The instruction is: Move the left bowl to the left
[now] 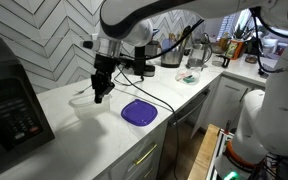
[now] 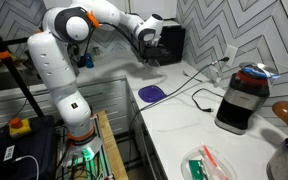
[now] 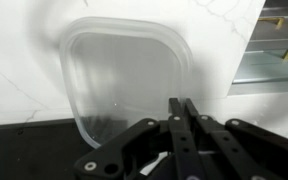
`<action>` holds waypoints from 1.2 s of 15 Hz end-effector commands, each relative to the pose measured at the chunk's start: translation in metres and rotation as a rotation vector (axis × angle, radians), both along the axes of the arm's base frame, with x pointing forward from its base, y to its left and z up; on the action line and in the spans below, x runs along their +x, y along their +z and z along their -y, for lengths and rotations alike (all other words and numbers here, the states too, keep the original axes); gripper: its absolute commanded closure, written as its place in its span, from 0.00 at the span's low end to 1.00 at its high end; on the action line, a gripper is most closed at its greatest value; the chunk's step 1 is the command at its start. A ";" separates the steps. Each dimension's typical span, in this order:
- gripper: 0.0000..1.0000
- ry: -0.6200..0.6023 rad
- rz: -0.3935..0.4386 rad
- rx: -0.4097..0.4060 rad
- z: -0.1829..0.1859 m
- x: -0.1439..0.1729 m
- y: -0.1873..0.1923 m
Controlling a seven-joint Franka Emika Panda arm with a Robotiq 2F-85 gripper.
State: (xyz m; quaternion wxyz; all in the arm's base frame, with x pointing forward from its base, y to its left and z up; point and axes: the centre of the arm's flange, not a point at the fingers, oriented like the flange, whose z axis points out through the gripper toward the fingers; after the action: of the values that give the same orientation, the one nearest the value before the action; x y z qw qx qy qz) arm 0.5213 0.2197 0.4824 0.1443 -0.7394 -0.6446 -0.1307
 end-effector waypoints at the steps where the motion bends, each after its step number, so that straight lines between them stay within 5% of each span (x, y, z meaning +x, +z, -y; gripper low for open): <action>1: 0.98 -0.019 0.052 -0.102 -0.017 0.019 -0.004; 7: 0.98 0.002 0.130 -0.167 -0.050 0.039 -0.006; 18: 0.98 0.048 0.092 -0.157 -0.080 0.067 -0.041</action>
State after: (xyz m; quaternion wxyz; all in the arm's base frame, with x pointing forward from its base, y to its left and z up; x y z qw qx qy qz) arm 0.5762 0.2938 0.4503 0.0574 -0.7270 -0.6745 -0.1147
